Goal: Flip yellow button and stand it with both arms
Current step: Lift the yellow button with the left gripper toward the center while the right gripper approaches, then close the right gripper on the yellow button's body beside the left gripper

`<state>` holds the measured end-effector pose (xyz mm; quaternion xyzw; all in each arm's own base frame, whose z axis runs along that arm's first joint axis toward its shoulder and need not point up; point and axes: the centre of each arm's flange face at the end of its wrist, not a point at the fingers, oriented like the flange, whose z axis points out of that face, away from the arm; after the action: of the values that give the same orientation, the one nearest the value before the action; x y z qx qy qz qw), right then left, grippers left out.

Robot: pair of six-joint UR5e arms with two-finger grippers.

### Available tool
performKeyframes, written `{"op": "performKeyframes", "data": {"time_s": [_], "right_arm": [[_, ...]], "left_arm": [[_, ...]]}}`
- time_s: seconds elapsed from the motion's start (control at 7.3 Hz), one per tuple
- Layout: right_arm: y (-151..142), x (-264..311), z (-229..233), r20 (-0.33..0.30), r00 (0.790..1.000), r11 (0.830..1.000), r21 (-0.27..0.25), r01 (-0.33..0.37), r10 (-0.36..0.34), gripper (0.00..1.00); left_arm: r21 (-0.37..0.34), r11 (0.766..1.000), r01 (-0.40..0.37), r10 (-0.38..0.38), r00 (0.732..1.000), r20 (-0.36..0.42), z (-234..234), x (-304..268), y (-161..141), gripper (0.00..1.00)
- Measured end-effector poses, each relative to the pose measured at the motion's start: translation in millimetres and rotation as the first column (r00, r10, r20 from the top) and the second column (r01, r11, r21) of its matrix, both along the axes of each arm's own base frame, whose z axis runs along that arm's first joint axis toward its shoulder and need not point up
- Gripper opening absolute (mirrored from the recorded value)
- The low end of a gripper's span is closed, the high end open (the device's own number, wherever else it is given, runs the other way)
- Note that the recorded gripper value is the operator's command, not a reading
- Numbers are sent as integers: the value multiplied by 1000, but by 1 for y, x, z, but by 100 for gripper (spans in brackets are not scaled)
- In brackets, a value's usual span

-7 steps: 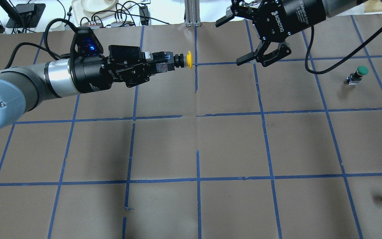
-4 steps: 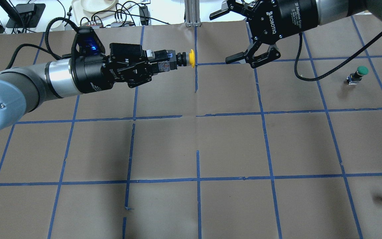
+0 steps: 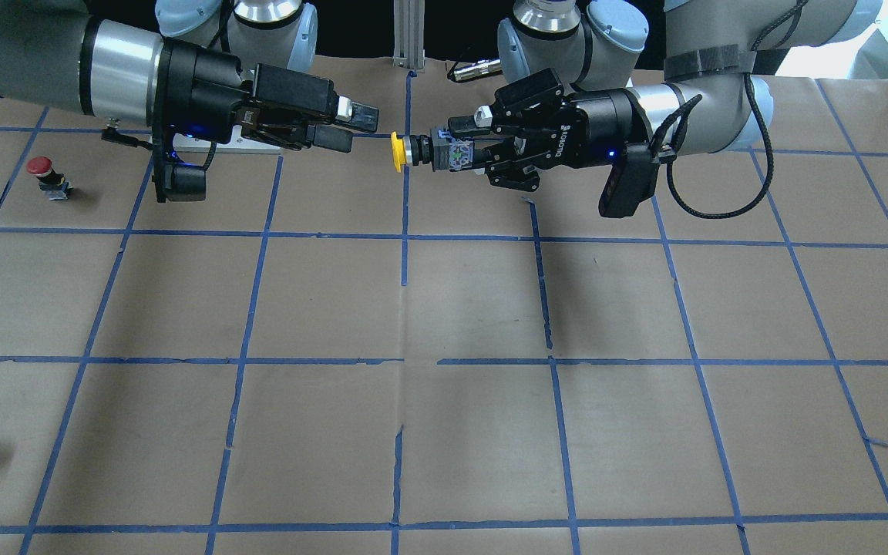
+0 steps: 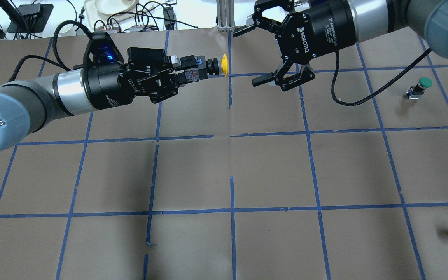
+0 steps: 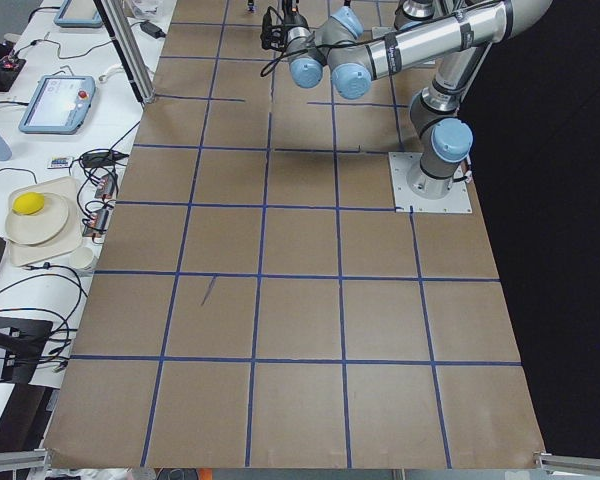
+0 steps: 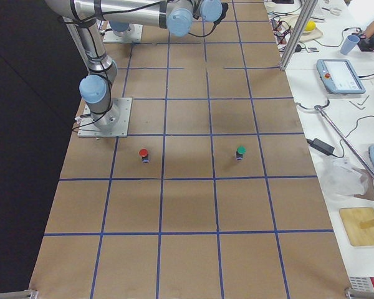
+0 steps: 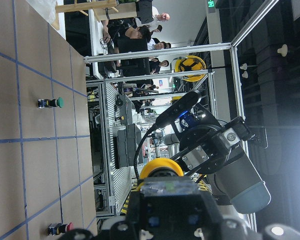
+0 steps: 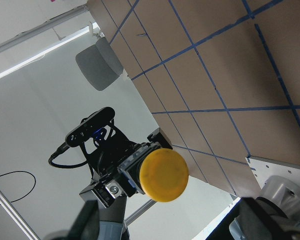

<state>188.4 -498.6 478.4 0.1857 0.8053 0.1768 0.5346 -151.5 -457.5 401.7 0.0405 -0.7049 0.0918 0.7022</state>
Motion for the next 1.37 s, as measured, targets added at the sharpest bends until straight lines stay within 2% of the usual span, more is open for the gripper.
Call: {"op": "performKeyframes", "data": {"time_s": [0.27, 0.68, 0.82, 0.96, 1.1, 1.37], "right_arm": [[3, 15, -3, 21, 1000, 1000, -6, -19, 19, 94], [-12, 19, -10, 22, 1000, 999, -50, -12, 13, 94], [-13, 19, -10, 21, 1000, 999, -52, -9, 10, 81], [-14, 19, -10, 20, 1000, 999, -53, -8, 10, 47], [-14, 19, -10, 20, 1000, 999, -52, -8, 9, 27], [-13, 19, -10, 19, 1000, 999, -52, -8, 9, 24]], "left_arm": [[2, 1000, -7, 7, 1000, -8, 0, 0, -1, 2], [2, 1000, -11, 11, 1000, -13, 0, 0, -1, 2], [3, 1000, -11, 11, 1000, -13, -1, 0, -2, 2], [3, 1000, -11, 11, 1000, -13, -1, 0, -2, 2], [2, 1000, -11, 11, 1000, -12, -1, 0, -2, 2], [1, 1000, -11, 11, 1000, -12, -2, 1, -3, 2]]}}
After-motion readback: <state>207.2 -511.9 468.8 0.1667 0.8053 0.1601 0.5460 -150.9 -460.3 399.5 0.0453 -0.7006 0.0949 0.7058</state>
